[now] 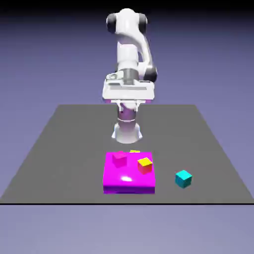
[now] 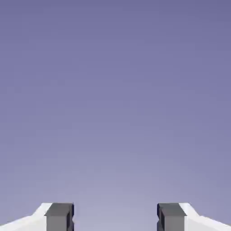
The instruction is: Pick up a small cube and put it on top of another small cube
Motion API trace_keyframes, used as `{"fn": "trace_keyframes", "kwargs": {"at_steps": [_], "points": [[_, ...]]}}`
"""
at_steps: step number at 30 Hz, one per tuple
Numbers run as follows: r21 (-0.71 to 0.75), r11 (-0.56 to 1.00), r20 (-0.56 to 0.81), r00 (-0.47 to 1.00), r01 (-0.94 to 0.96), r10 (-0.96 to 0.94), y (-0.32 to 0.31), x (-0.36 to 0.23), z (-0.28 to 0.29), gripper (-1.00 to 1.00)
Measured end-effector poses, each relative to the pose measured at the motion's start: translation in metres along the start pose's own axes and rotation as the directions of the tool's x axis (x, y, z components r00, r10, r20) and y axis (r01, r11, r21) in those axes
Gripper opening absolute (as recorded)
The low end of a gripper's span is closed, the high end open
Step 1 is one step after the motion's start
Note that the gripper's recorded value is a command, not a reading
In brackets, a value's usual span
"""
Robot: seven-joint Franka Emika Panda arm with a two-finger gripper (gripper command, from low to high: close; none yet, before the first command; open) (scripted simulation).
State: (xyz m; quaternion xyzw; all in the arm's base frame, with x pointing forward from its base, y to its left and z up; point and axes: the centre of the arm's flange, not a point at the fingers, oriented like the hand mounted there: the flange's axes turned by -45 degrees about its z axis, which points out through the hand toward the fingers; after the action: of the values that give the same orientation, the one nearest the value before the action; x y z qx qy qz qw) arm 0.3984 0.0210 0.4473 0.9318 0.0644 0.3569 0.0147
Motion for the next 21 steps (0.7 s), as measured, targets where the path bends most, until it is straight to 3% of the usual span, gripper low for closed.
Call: {"fn": "trace_keyframes", "kwargs": {"at_steps": [4,8,14,21], "points": [[0.067,0.965,0.199,0.945,0.252,-0.260,-0.054,-0.003,0.045,0.00],[0.159,0.864,0.358,0.788,0.478,-0.501,-0.107,-0.018,0.085,0.00],[0.314,0.602,0.501,0.411,0.734,-0.762,-0.183,-0.056,0.133,0.00],[0.462,0.228,0.565,-0.086,0.857,-0.820,-0.252,-0.109,0.178,0.00]]}}
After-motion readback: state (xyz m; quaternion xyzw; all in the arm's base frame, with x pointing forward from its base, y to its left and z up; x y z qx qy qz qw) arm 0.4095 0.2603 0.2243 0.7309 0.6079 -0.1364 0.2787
